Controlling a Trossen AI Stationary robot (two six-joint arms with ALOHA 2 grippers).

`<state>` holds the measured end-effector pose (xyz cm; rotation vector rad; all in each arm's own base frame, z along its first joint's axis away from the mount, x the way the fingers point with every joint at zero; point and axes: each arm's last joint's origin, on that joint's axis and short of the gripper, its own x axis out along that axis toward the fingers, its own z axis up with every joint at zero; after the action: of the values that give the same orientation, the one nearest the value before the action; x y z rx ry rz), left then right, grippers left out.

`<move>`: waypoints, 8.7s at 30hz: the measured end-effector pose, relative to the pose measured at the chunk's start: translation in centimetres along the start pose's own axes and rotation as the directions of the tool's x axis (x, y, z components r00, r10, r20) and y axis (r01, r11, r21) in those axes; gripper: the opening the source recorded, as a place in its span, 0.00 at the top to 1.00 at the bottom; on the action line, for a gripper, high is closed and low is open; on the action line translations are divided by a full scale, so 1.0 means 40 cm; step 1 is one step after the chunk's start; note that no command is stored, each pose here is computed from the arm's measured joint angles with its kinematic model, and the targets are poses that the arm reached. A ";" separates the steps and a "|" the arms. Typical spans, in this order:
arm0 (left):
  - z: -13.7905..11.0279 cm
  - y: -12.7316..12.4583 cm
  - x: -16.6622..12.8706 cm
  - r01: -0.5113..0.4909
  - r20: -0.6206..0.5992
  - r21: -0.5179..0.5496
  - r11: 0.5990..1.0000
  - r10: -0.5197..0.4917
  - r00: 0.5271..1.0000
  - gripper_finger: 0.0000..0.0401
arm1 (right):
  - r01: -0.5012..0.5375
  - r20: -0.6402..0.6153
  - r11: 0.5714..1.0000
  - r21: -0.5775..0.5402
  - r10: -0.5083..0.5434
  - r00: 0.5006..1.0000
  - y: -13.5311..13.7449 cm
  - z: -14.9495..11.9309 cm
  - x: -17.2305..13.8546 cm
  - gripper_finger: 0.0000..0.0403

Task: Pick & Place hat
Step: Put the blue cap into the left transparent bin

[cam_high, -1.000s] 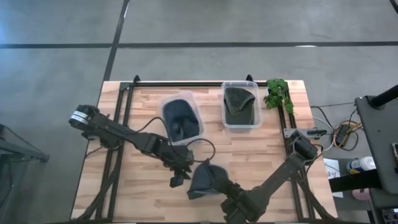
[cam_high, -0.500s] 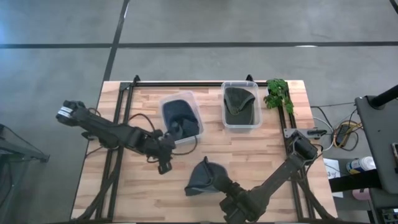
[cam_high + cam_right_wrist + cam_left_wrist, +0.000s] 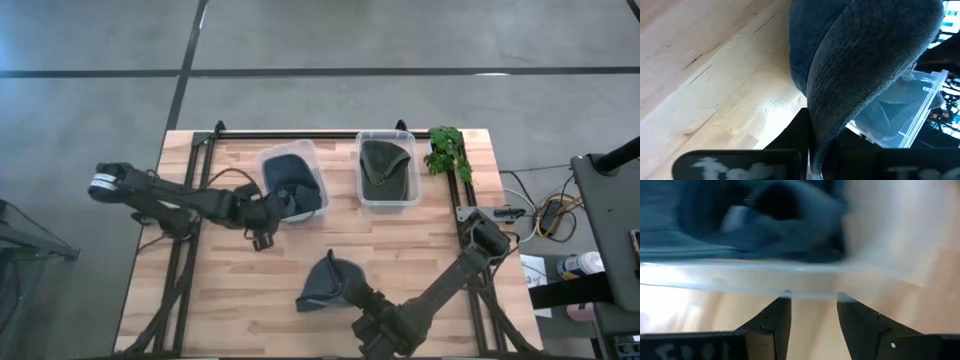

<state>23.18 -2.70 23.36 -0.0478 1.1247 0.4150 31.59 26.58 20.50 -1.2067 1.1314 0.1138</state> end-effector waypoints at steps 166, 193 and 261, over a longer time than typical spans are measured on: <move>-0.176 -0.508 0.159 0.525 0.296 -0.470 0.709 -0.434 0.851 0.62 | -0.147 0.547 -0.983 0.106 -0.065 0.835 0.080 -0.072 0.267 0.64; -0.063 -0.375 -0.039 0.611 0.409 -0.071 0.788 -0.536 0.739 0.62 | -0.435 0.485 -0.476 0.764 -0.021 0.874 -0.206 -0.260 0.205 0.96; 0.153 0.055 -0.061 0.466 0.678 -0.636 0.615 0.156 0.719 0.62 | -0.649 0.632 -0.087 0.756 0.353 0.690 -0.758 -0.842 0.601 0.82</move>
<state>26.80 0.10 28.58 -0.7325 0.1037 0.6618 40.70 -23.58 26.07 0.5651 1.0399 0.0671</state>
